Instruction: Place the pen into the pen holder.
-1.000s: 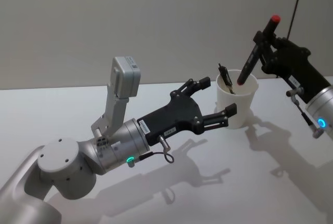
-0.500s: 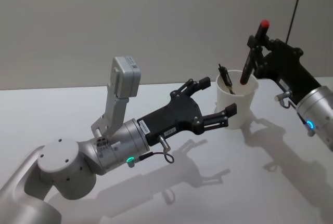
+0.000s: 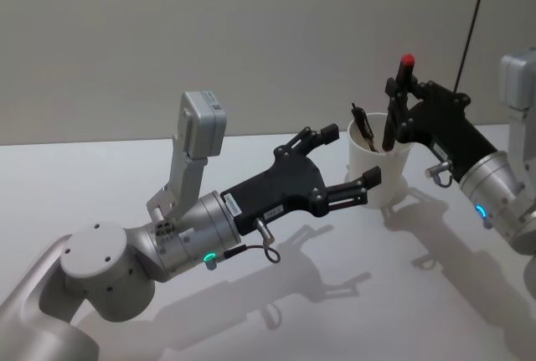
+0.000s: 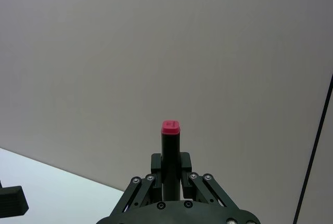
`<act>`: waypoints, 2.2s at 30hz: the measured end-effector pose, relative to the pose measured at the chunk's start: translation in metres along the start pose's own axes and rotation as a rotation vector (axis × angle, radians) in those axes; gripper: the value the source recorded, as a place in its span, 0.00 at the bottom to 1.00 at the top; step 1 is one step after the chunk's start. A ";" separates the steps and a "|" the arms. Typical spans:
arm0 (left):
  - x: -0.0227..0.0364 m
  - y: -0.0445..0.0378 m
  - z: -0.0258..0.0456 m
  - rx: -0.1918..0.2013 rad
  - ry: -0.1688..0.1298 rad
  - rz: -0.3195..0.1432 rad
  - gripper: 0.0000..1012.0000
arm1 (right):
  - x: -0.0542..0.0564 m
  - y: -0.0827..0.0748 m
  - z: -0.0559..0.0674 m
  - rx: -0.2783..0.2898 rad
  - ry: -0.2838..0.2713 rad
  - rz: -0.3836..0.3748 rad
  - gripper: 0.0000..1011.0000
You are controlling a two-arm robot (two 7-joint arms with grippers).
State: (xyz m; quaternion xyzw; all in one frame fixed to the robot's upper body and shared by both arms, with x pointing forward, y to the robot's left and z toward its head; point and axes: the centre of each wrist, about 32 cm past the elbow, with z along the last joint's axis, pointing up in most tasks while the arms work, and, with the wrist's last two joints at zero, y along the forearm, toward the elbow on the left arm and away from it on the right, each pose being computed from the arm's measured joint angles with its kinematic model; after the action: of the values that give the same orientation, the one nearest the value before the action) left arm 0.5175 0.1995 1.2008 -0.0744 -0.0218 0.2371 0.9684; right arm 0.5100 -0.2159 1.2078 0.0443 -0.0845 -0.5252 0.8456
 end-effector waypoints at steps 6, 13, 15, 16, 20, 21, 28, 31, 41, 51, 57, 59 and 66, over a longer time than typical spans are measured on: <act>0.0000 0.0000 0.0000 0.000 0.000 0.000 0.99 | -0.001 0.001 -0.004 -0.014 -0.008 0.001 0.22; 0.0000 0.0000 0.0000 0.000 0.000 0.000 0.99 | -0.003 0.003 -0.008 -0.027 -0.016 0.003 0.41; 0.0000 0.0000 0.0000 0.000 0.000 0.000 0.99 | -0.003 0.003 -0.009 -0.029 -0.017 0.004 0.48; 0.0000 0.0000 0.0000 0.000 0.000 0.000 0.99 | -0.003 0.003 -0.009 -0.030 -0.018 0.004 0.48; 0.0000 0.0000 0.0000 0.000 0.000 0.000 0.99 | -0.003 0.004 -0.010 -0.033 -0.020 0.005 0.63; 0.0000 0.0000 0.0000 0.000 0.000 0.000 0.99 | -0.003 0.004 -0.010 -0.033 -0.020 0.005 0.65; 0.0000 0.0000 0.0000 0.000 0.000 0.000 0.99 | -0.003 0.004 -0.011 -0.035 -0.021 0.005 0.84; 0.0000 0.0000 0.0000 0.000 0.000 0.000 0.99 | -0.003 0.003 -0.009 -0.032 -0.018 0.005 0.92; 0.0000 0.0000 0.0000 0.000 0.000 0.000 0.99 | -0.001 -0.009 0.002 -0.018 0.005 -0.022 0.99; -0.0002 0.0003 -0.0001 0.005 -0.004 0.012 0.99 | -0.001 -0.019 0.005 -0.023 0.017 -0.045 0.99; -0.0019 0.0011 0.0004 0.023 -0.023 0.062 0.99 | -0.003 -0.031 0.002 -0.043 0.024 -0.063 0.99; -0.0025 0.0014 0.0006 0.029 -0.030 0.078 0.99 | -0.004 -0.036 0.000 -0.051 0.027 -0.069 0.99; -0.0057 0.0028 0.0015 0.060 -0.067 0.166 0.99 | -0.009 -0.058 -0.004 -0.089 0.036 -0.099 0.99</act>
State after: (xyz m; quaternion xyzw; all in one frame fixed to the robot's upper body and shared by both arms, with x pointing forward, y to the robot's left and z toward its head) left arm 0.5110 0.1995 1.2018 -0.0391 -0.0409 0.3195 0.9459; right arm 0.4559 -0.2339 1.1933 0.0200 -0.0435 -0.5690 0.8210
